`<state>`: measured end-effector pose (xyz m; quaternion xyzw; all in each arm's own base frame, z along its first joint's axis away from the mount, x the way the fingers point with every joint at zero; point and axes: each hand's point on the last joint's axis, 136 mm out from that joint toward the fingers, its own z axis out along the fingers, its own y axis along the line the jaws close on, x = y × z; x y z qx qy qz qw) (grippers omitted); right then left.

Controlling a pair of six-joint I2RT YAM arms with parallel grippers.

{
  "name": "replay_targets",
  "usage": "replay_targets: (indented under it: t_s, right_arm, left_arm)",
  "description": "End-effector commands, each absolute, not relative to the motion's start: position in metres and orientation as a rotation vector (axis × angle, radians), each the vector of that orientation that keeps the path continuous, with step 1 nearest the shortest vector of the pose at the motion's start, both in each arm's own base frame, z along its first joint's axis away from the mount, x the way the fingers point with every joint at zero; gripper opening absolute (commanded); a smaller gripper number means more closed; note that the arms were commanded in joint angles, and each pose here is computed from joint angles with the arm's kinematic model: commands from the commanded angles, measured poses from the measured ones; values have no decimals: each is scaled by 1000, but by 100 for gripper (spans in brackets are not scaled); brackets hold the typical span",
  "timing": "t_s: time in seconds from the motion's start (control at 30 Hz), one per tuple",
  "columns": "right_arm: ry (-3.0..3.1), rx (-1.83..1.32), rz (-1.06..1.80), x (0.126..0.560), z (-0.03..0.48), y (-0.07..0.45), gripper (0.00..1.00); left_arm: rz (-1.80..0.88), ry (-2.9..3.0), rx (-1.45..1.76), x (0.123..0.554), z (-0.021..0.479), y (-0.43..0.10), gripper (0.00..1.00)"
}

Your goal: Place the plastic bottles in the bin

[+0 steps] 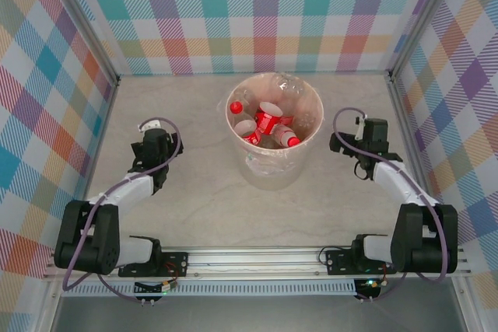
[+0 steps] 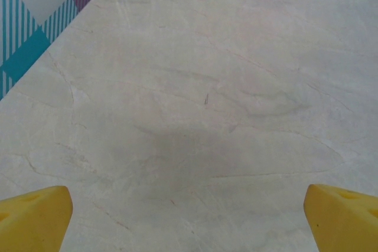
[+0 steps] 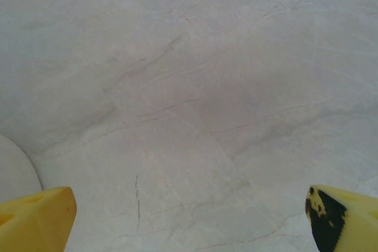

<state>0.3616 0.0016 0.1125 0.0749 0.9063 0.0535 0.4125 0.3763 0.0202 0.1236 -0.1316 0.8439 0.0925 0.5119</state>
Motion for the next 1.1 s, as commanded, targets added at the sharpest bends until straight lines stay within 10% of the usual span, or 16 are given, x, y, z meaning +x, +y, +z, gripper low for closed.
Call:
replay_targets:
  t_s: [0.0,1.07]
  right_arm:
    - [2102,169,88,378,136,-5,99]
    - [1942,35,127,396,92,10,99]
  left_arm:
    - [190,1937,-296,388,131,20,100]
    - [104,1936,-189,397,84,4,100]
